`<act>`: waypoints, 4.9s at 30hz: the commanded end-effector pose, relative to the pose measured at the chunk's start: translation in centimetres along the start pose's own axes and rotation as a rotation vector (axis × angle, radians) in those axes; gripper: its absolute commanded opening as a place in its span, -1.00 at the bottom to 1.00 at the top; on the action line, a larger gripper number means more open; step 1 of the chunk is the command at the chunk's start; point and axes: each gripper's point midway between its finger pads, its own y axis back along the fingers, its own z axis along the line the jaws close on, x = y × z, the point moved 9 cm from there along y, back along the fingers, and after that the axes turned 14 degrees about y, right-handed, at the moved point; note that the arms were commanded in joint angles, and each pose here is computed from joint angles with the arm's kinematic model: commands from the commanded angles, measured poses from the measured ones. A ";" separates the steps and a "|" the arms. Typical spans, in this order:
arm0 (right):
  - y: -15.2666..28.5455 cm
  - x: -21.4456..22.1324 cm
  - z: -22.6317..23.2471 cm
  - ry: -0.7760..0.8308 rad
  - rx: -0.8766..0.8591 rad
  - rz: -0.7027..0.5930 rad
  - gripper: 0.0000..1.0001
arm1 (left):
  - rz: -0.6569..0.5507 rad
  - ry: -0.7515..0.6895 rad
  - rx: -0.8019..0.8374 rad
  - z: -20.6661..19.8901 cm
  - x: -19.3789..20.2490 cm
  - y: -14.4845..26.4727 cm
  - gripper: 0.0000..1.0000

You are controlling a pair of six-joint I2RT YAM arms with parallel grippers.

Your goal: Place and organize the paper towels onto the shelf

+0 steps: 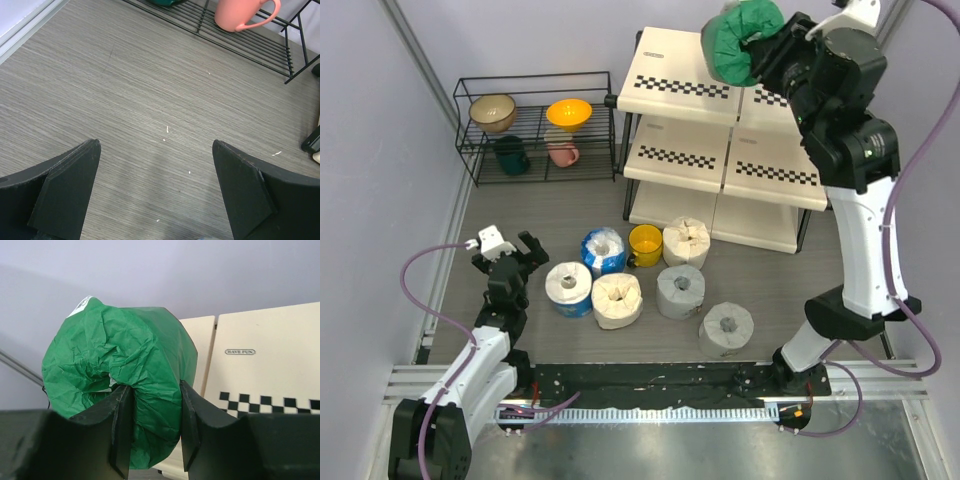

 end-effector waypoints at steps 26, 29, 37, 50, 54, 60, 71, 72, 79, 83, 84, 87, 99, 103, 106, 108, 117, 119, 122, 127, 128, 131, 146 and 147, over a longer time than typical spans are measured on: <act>-6.0 1.4 4.1 -0.064 -0.202 -0.090 -0.50 | -0.064 0.042 0.044 -1.3 -1.6 -0.4 0.99; -6.6 1.9 4.2 -0.061 -0.202 -0.077 -0.46 | -0.068 0.045 0.041 -1.3 -1.7 -0.4 1.00; -7.2 2.6 4.5 -0.062 -0.206 -0.062 -0.28 | -0.067 0.043 0.034 -1.2 -1.7 -0.4 1.00; -7.0 1.9 4.4 -0.064 -0.203 -0.096 0.16 | -0.068 0.045 0.028 -1.2 -1.7 -0.5 1.00; -6.8 1.5 4.4 -0.062 -0.205 -0.108 0.18 | -0.069 0.047 0.027 -1.2 -1.7 -0.4 0.99; -6.8 1.2 4.8 -0.070 -0.246 -0.126 0.21 | -0.067 0.044 0.027 -1.2 -1.6 -0.4 0.99; -6.8 0.9 5.4 -0.088 -0.304 -0.139 0.24 | -0.067 0.044 0.027 -1.2 -1.6 -0.4 0.99; -6.7 1.0 5.4 -0.087 -0.307 -0.136 0.24 | -0.065 0.044 0.026 -1.2 -1.6 -0.5 0.99; -3.6 0.0 5.0 -0.098 -0.384 -0.154 0.24 | -0.069 0.046 0.023 -1.2 -1.7 -0.4 0.99; -0.7 -0.9 5.5 -0.120 -0.504 -0.130 0.24 | -0.073 0.049 0.024 -1.2 -1.7 -0.4 0.99; -0.5 -0.2 5.5 -0.118 -0.518 -0.101 0.23 | -0.072 0.049 0.025 -1.2 -1.7 -0.4 0.99; 2.3 0.5 5.7 -0.117 -0.561 -0.076 0.22 | -0.072 0.050 0.025 -1.2 -1.7 -0.4 1.00; 9.2 13.1 9.4 -0.140 -0.611 0.226 0.23 | -0.062 0.045 0.031 -1.3 -1.6 -0.5 0.99; 10.1 19.5 12.6 -0.022 -0.573 0.395 0.22 | -0.061 0.044 0.031 -1.3 -1.6 -0.5 0.99; 10.3 23.7 13.8 -0.012 -0.553 0.480 0.22 | -0.065 0.046 0.030 -1.2 -1.7 -0.5 0.99; 10.1 26.0 13.8 -0.032 -0.515 0.509 0.23 | -0.065 0.046 0.032 -1.2 -1.7 -0.4 0.99; 9.1 33.2 16.0 -0.074 -0.470 0.700 0.32 | -0.069 0.049 0.031 -1.1 -1.7 -0.3 0.99; 9.0 33.8 16.3 -0.101 -0.476 0.708 0.32 | -0.067 0.048 0.029 -1.1 -1.6 -0.2 0.99; 8.6 35.1 16.6 -0.108 -0.440 0.726 0.32 | -0.068 0.051 0.032 -1.1 -1.6 -0.2 0.99; 7.9 36.9 17.1 -0.121 -0.376 0.755 0.32 | -0.072 0.052 0.031 -1.1 -1.7 -0.2 0.99; 7.6 36.9 17.4 -0.126 -0.372 0.752 0.32 | -0.072 0.053 0.029 -1.1 -1.7 -0.2 0.99; 7.1 37.8 17.8 -0.116 -0.345 0.772 0.32 | -0.069 0.052 0.029 -1.1 -1.6 -0.2 0.99; 6.0 41.8 18.2 -0.092 -0.255 0.846 0.28 | -0.070 0.053 0.024 -1.0 -1.6 -0.2 0.99; 5.9 41.9 18.2 -0.088 -0.250 0.846 0.27 | -0.071 0.053 0.026 -1.1 -1.6 -0.2 0.99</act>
